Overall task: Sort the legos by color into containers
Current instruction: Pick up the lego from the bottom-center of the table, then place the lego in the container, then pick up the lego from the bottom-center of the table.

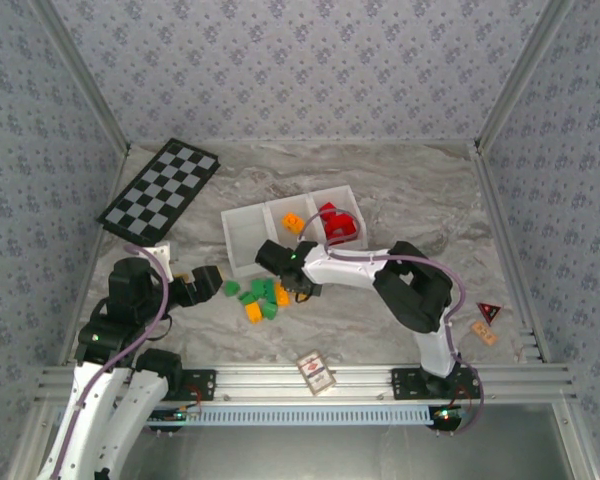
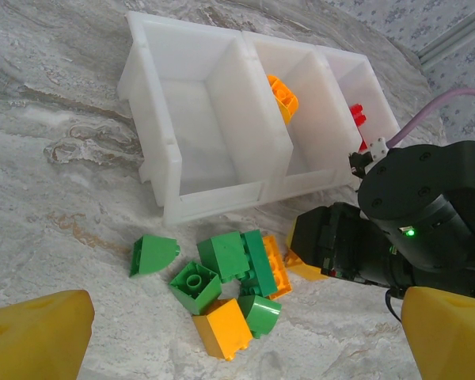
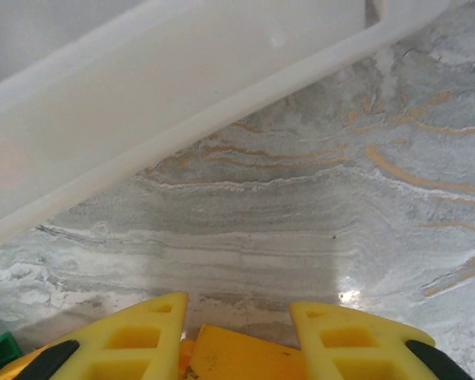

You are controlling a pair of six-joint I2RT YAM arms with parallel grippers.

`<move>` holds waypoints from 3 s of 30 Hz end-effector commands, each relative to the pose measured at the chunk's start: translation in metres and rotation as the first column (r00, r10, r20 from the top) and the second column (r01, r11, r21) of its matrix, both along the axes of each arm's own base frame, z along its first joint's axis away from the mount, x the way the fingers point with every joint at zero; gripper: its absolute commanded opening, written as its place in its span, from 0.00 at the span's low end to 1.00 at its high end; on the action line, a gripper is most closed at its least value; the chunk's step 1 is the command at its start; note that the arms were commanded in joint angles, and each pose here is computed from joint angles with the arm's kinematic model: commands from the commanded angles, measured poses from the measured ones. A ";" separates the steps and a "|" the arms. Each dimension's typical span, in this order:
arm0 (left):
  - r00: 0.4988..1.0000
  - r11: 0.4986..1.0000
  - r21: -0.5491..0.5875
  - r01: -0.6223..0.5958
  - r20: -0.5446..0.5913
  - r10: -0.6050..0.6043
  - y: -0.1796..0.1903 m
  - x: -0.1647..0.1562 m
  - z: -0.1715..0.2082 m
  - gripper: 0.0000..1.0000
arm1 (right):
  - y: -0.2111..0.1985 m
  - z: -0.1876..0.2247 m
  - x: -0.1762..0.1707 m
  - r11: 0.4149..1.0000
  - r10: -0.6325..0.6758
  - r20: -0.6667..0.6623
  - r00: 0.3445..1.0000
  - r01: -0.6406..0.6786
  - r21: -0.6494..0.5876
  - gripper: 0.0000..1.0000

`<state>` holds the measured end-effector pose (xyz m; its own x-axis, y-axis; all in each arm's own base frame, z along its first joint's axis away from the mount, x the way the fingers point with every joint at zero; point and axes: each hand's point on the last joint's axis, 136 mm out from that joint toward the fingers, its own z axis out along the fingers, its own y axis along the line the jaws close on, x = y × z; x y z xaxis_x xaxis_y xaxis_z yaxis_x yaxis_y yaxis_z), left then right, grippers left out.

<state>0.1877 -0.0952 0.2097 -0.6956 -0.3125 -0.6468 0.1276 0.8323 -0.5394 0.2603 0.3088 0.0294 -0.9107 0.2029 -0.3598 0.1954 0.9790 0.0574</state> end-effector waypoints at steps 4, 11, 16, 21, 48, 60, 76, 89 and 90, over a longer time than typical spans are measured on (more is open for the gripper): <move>0.999 1.000 -0.002 0.021 0.025 -0.021 -0.003 0.000 0.004 1.00 | -0.011 0.061 0.031 0.995 0.093 0.158 0.983 -0.086 -0.051 0.13; 0.999 1.000 -0.002 0.021 0.025 -0.021 -0.003 0.000 0.004 1.00 | 0.002 0.102 0.078 0.963 0.269 0.224 0.937 -0.261 -0.062 0.12; 1.000 1.000 0.001 0.018 0.023 -0.018 -0.003 0.001 0.003 1.00 | 0.007 0.111 0.120 0.934 0.354 0.236 0.905 -0.355 -0.037 0.12; 1.000 1.000 0.004 0.015 0.022 -0.015 -0.002 0.001 0.003 1.00 | 0.013 0.108 0.151 0.912 0.391 0.218 0.894 -0.409 0.043 0.14; 1.000 1.000 0.009 0.011 0.010 -0.011 -0.002 0.002 0.001 1.00 | 0.034 0.105 0.143 0.873 0.455 0.162 0.876 -0.474 0.111 0.61; 1.000 1.000 0.009 0.011 0.007 -0.011 -0.002 0.003 0.000 1.00 | 0.040 0.130 0.068 0.854 0.488 0.188 0.852 -0.511 0.101 0.61; 1.000 1.000 0.009 0.011 0.010 -0.011 -0.002 0.002 0.001 1.00 | 0.035 0.075 -0.014 0.858 0.506 0.041 0.861 -0.508 0.077 0.42; 1.000 1.000 0.019 -0.009 0.025 0.009 0.002 0.001 0.003 1.00 | 0.040 0.025 -0.024 0.850 0.525 -0.076 0.848 -0.518 0.096 0.40; 1.000 1.000 0.019 -0.011 0.028 0.010 0.003 0.001 0.004 1.00 | 0.042 0.022 -0.025 0.848 0.528 -0.082 0.845 -0.520 0.102 0.40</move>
<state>0.1887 -0.0943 0.2080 -0.6968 -0.3102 -0.6467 0.1203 0.8383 -0.5318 0.2418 0.3506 0.0675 -0.9044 -0.2953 -0.3079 -0.3491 0.9271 0.1362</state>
